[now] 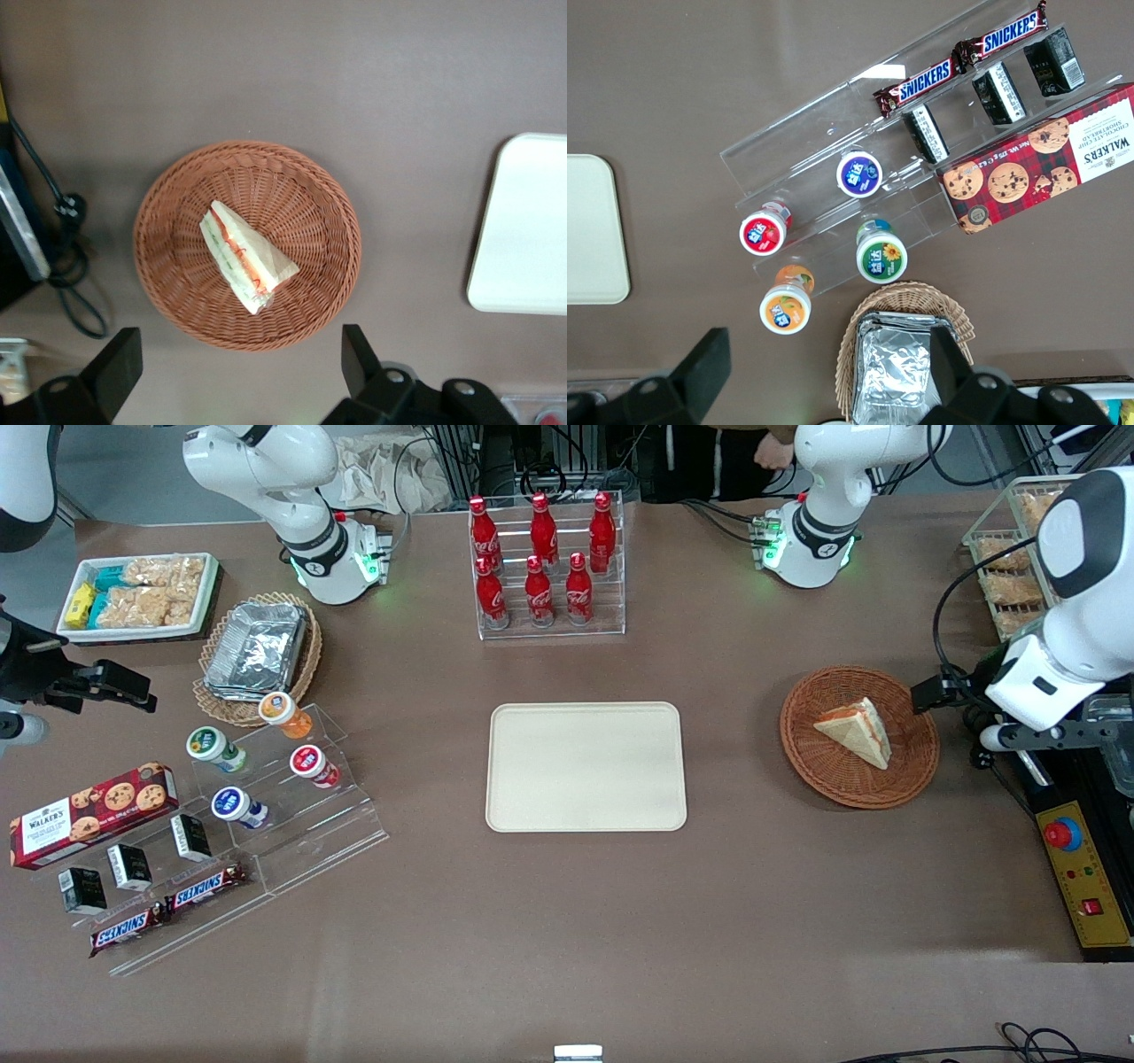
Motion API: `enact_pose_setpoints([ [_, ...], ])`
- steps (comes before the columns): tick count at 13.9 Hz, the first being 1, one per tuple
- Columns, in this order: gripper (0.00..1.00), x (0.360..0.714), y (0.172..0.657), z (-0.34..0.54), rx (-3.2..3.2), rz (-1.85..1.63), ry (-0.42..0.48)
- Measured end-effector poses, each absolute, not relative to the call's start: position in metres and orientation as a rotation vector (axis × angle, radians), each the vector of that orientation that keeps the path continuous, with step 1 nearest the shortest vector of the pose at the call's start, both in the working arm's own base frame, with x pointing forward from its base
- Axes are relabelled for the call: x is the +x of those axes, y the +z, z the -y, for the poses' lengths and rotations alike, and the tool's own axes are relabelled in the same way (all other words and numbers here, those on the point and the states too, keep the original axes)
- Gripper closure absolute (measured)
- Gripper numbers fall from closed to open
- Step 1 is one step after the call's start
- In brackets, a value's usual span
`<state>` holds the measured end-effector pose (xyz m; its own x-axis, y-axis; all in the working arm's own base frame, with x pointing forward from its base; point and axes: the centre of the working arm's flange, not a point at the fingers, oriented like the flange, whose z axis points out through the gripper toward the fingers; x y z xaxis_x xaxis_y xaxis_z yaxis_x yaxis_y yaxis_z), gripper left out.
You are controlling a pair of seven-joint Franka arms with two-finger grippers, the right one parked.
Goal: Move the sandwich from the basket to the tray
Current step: 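Lower the open left gripper around the wrapped sandwich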
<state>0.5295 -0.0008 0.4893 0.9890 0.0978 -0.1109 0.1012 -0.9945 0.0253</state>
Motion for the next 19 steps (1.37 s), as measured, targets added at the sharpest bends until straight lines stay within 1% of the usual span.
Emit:
enact_pose_setpoints([
  [2,0.0,0.512,0.461,-0.009,3.073,-0.304,-0.157],
  [4,0.0,0.499,0.438,-0.011,3.052,-0.472,-0.174],
  [7,0.0,0.49,0.414,-0.01,3.019,-0.706,-0.212],
  [10,0.0,0.481,0.382,-0.011,2.981,-0.884,-0.205],
  [13,0.0,0.468,0.338,-0.011,2.95,-1.001,-0.197],
  [16,0.0,0.462,0.301,-0.011,2.913,-1.125,-0.257],
  [19,0.0,0.463,0.279,-0.011,2.869,-1.204,-0.295],
])
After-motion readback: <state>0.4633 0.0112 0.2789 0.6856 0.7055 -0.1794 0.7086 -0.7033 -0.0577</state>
